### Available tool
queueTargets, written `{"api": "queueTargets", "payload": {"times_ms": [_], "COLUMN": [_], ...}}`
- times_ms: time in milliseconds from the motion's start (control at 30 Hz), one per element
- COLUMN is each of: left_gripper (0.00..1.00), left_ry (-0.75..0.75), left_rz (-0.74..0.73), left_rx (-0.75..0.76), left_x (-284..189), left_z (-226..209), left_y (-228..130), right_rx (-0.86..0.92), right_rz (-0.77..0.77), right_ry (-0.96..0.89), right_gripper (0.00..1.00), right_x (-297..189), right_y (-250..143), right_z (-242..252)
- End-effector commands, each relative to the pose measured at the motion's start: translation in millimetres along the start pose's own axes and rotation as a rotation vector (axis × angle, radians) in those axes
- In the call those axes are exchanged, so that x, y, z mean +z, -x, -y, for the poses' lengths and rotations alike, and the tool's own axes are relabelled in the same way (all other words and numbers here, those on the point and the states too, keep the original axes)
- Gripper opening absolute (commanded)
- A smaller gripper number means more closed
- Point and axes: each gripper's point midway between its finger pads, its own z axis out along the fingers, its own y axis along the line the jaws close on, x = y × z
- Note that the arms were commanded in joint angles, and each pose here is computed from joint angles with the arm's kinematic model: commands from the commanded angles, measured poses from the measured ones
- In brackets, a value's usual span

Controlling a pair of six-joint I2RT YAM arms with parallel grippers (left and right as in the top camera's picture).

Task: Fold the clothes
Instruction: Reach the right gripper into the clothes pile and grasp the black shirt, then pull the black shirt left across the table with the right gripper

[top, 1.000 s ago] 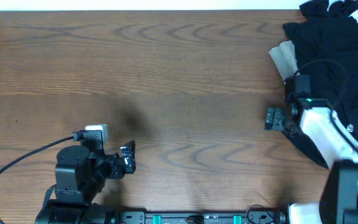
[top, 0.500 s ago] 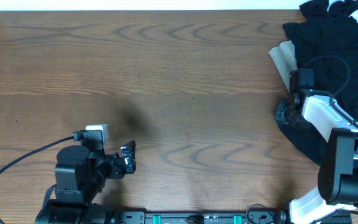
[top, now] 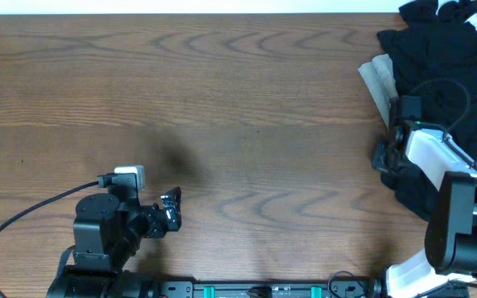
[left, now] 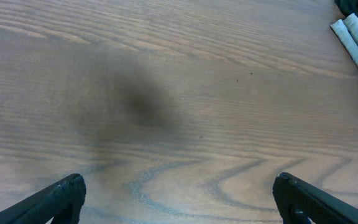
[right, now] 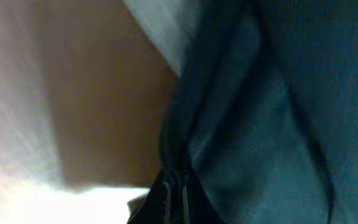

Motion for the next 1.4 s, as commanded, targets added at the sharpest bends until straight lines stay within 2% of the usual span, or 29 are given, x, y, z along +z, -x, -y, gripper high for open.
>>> {"api": "queueTargets", "payload": {"times_ms": [0,133,233,333,467,800,1100,1167,1200,1267,1300,1333,1367], "left_gripper": [0.98,0.98,0.98,0.98,0.98,0.98,0.98,0.98,0.98,0.98,0.98,0.98,0.98], "left_ry": [-0.004,-0.005,-0.004,-0.004,-0.004,-0.004,-0.004,-0.004,-0.004,-0.004,-0.004,-0.004,-0.004], "left_rz": [0.013,0.013,0.013,0.014,0.014,0.012,0.012,0.012,0.012,0.012,0.012,0.012,0.012], "left_rx": [-0.015,-0.015,-0.015,-0.015,-0.015,-0.015,-0.015,-0.015,-0.015,-0.015,-0.015,-0.015,-0.015], "left_x": [-4,-4,-4,-4,-4,-4,-4,-4,-4,-4,-4,-4,-4], "left_z": [2,2,2,2,2,2,2,2,2,2,2,2,2], "left_y": [5,5,5,6,6,5,5,5,5,5,5,5,5], "right_rx": [0.01,-0.044,-0.113,-0.216,-0.361,-0.705,-0.809,-0.798,-0.798,-0.791,-0.777,-0.755,-0.714], "right_rz": [0.023,0.213,0.391,0.545,0.664,0.646,0.709,0.725,0.736,0.767,0.784,0.803,0.823], "right_ry": [0.062,0.264,0.404,0.537,0.667,0.857,0.985,1.014,1.024,1.039,1.029,1.008,0.976], "right_gripper": [0.01,0.01,0.01,0.01,0.01,0.01,0.01,0.1,0.2,0.21,0.26,0.39,0.57], "right_x": [-22,-97,-171,-241,-300,-332,-334,-333,-332,-331,-330,-330,-329], "right_y": [-2,29,44,39,9,-70,-80,-77,-76,-70,-65,-57,-47], "right_z": [0,-20,-35,-54,-86,-188,-290,-308,-316,-330,-332,-330,-325]}}
